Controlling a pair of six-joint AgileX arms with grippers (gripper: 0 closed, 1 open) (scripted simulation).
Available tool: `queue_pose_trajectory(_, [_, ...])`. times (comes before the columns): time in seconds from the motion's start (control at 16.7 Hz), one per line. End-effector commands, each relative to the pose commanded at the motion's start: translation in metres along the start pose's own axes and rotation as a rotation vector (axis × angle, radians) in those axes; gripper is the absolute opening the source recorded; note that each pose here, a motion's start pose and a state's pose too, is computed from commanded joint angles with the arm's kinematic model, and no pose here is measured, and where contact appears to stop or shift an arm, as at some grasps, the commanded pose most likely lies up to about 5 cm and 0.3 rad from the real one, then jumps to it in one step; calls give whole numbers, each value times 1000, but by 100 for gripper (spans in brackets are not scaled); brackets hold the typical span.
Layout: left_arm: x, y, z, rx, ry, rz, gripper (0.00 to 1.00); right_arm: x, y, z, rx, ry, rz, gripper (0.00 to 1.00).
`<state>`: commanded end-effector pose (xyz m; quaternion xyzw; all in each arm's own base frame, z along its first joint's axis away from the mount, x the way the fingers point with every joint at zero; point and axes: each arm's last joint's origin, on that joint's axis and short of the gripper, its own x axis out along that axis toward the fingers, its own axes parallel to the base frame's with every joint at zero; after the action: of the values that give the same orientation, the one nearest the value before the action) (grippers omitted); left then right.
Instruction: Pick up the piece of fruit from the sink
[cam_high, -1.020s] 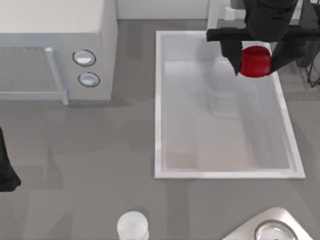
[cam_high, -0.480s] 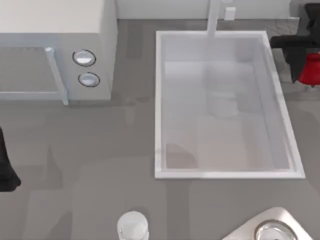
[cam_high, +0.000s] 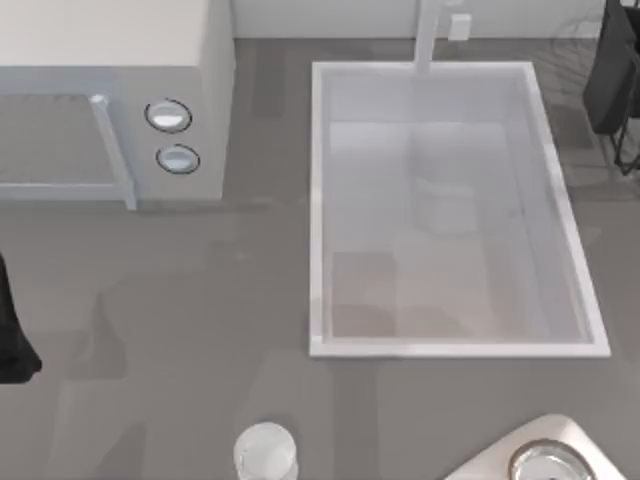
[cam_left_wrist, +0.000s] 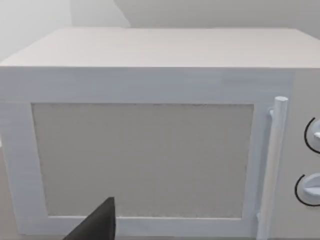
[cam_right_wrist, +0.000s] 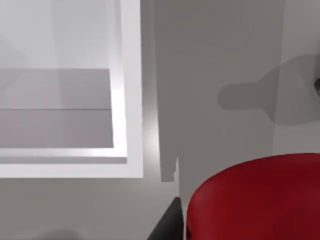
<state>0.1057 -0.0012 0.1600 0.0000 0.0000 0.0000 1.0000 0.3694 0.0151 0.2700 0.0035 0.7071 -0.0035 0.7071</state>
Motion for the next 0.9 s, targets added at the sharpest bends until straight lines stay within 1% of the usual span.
queue_pose_trajectory(0.12, [0, 0, 0, 0, 0, 0, 100, 2, 2, 1, -2, 5, -1, 0])
queue_pose_trajectory(0.24, [0, 0, 0, 0, 0, 0, 100, 12, 4, 3, -10, 8, 2, 0])
queue_pose_trajectory(0.6, [0, 0, 0, 0, 0, 0, 100, 77, 18, 7, -50, 16, 18, 0])
queue_pose_trajectory(0.78, [0, 0, 0, 0, 0, 0, 100, 103, 11, 3, -32, 10, 12, 0])
queue_pose_trajectory(0.9, [0, 0, 0, 0, 0, 0, 100, 109, 2, 1, -7, 2, 3, 0])
